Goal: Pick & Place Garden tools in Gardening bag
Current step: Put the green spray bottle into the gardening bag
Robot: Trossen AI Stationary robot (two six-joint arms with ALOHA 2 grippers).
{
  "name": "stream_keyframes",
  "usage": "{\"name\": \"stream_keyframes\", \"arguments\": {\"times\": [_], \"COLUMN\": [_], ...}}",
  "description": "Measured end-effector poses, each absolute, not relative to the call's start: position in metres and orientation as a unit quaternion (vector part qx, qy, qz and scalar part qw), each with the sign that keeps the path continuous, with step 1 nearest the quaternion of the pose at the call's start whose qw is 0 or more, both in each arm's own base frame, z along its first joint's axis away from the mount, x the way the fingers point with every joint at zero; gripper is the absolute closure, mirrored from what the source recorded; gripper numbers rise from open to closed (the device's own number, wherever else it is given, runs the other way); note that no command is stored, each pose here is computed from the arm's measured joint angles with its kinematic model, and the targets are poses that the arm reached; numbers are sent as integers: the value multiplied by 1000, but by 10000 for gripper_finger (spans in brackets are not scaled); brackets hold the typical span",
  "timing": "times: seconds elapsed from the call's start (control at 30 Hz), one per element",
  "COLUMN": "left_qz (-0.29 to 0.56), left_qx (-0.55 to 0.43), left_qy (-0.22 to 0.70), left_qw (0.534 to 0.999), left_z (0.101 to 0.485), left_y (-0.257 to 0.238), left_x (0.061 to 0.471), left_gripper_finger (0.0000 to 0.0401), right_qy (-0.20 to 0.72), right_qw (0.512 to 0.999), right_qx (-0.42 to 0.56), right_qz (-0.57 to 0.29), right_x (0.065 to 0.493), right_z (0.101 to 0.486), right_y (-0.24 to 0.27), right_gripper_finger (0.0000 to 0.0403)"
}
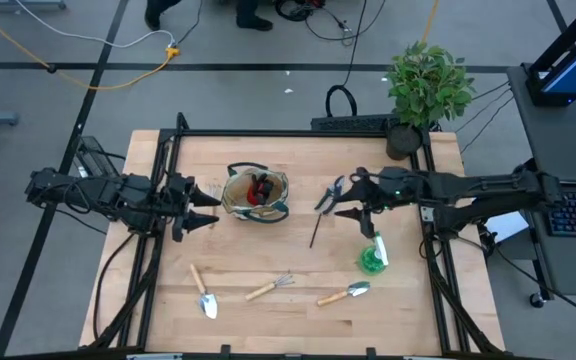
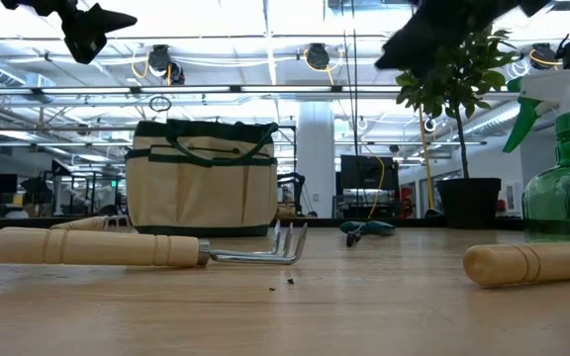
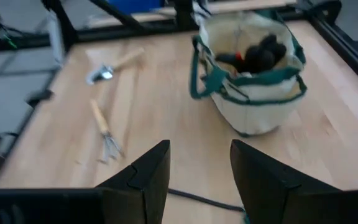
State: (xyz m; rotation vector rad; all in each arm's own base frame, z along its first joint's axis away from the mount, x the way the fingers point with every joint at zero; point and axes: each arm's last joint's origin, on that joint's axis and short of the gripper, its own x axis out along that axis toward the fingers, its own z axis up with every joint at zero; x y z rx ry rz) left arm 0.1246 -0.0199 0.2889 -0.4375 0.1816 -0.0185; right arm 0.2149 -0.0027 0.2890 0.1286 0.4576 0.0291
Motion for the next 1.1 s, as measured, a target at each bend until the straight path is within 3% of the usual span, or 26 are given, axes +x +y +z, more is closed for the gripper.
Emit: {"name": "stream_keyframes", "arguments": {"times": [0.23,0.43,0.8,1.1], "left_qz": [-8,-7,-7,-7], "left_qx": [-216,-216,-219,-221], "left_qy": [94,94,93,93], "left_qw": [972,972,971,971], "left_z": [288,288,288,288], "left_y": [-20,-20,-20,-20], "left_x": [124,124,124,124], "left_gripper_finger": [134,134,134,134], "right_qy": [181,214,231,203], "right_qw": [977,960,932,938], "right_qx": [94,157,269,273], "right_qz": [63,88,77,66], "right_x": [191,168,136,130], "right_z": [309,311,316,321], "right_y": [18,31,31,28], "right_gripper_finger": [240,240,241,241]}}
